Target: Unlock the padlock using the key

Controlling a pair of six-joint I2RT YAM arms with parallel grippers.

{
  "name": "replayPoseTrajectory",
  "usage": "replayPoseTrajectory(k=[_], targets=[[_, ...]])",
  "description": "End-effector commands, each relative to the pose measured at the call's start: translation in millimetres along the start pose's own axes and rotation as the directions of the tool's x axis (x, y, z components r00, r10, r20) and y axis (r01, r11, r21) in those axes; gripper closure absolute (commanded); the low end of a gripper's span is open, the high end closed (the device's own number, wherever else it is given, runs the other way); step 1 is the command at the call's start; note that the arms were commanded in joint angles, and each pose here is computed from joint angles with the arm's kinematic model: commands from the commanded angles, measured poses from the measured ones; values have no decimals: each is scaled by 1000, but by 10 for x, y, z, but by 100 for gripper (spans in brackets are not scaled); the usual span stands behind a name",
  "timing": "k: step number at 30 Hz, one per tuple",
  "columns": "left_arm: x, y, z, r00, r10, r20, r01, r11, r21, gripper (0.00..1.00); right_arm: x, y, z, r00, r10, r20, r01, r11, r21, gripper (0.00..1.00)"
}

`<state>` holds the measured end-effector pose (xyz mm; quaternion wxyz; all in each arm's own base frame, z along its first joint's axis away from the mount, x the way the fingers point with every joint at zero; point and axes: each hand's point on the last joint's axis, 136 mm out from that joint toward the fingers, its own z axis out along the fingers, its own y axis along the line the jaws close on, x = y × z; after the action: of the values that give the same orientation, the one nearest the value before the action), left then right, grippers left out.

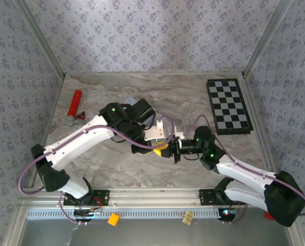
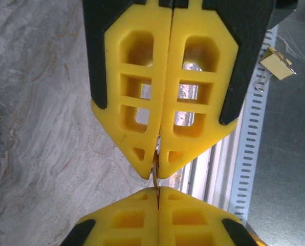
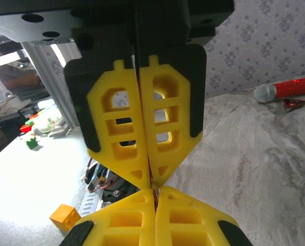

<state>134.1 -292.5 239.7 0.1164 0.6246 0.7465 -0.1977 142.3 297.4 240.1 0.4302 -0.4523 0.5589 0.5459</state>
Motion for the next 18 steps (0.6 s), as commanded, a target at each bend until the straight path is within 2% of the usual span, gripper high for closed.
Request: replayPoseTrajectory(k=[1,3,4,5,7,9,11,13,15,17,18], targets=[[-169,162,-290,987,2,159,16,993,-114,82,-37,-46,-64,1000,2,14,-2,999,41,100],[-245,360,-506,946,-53,319,113,978,-173,71,-33,-168,-136,999,18,36,-22,993,114,100],[-259,451,-604,912,-81,402,166,969,-183,65,-34,-221,-171,999,27,46,-33,989,144,100],[-252,548,-768,851,-105,515,234,953,-193,61,-33,-270,-206,997,38,60,-48,984,170,100],[-151,788,-1032,685,-163,711,392,904,-171,54,-45,-362,-272,993,62,98,-82,973,215,100],[135,1059,-1130,496,-267,826,558,827,-67,49,-43,-449,-332,985,90,148,-127,958,257,100],[481,1337,-1020,361,-392,846,699,714,32,48,-42,-529,-365,976,123,182,-173,940,294,100],[807,1580,-778,235,-524,819,808,573,135,49,-55,-594,-383,963,156,220,-222,922,318,100],[1170,1773,-418,112,-643,758,888,407,214,51,-49,-688,-417,942,198,271,-289,891,352,100],[1384,1870,-138,23,-701,713,910,310,276,52,-22,-770,-444,919,239,314,-352,856,378,100],[1450,1904,-30,0,-711,703,912,288,291,52,9,-823,-459,906,263,332,-387,833,395,100]])
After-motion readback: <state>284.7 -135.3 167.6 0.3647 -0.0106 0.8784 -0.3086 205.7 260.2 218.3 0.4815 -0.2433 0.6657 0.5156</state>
